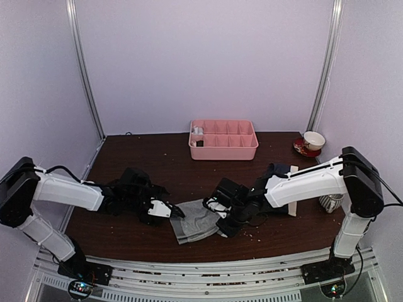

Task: Roll the underwear
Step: Adjust the underwear at the center of the board, then pass from the right arm to the left

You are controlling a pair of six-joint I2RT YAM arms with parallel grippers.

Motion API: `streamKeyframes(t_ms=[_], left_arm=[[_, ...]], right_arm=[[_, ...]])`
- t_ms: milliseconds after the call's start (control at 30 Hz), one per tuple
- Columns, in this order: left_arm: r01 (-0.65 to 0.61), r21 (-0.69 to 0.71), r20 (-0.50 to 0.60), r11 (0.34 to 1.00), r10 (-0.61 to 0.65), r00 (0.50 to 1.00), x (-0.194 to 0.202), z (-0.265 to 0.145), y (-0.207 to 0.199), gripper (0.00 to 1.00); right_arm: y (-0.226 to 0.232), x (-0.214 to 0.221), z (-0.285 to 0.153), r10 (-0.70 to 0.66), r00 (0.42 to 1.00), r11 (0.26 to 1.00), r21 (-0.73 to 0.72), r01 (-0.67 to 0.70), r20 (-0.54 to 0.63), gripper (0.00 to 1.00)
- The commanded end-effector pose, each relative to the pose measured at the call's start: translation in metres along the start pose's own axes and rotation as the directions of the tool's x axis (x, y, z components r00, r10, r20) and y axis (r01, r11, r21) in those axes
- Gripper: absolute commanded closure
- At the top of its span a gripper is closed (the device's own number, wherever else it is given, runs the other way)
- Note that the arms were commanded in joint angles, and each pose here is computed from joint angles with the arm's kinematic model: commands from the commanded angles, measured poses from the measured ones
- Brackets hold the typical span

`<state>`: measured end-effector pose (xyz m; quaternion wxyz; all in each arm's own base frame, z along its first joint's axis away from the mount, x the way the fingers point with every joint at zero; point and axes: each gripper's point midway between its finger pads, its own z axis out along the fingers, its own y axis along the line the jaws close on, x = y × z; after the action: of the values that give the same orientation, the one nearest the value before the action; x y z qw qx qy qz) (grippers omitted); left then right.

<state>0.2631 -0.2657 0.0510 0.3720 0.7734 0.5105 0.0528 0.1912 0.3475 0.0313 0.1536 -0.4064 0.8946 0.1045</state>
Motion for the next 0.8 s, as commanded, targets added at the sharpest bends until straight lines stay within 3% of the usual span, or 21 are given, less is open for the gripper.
streamKeyframes(t_ms=[0, 233, 333, 600, 767], left_arm=[[0.009, 0.051, 0.127, 0.999, -0.015, 0.992, -0.025, -0.032, -0.031, 0.02], [-0.029, 0.062, 0.181, 0.998, 0.017, 0.983, -0.065, -0.044, -0.079, 0.06], [0.004, 0.07, 0.18, 0.998, -0.017, 0.984, -0.078, -0.036, -0.078, 0.11], [0.109, 0.118, 0.148, 0.987, -0.126, 0.981, -0.094, -0.012, -0.077, 0.1], [0.078, 0.203, 0.158, 0.976, -0.111, 0.981, -0.105, -0.013, -0.099, 0.11]], right_arm=[[0.001, -0.005, -0.004, 0.065, 0.997, 0.998, 0.006, -0.066, 0.037, 1.0], [-0.004, -0.008, -0.007, 0.094, 0.994, 0.995, 0.032, -0.095, 0.054, 1.0], [-0.006, -0.01, -0.007, 0.106, 0.992, 0.993, 0.043, -0.109, 0.067, 1.0], [-0.014, -0.004, -0.005, 0.118, 0.99, 0.989, 0.08, -0.124, 0.078, 1.0], [-0.018, -0.003, -0.005, 0.121, 0.989, 0.987, 0.099, -0.13, 0.089, 1.0]])
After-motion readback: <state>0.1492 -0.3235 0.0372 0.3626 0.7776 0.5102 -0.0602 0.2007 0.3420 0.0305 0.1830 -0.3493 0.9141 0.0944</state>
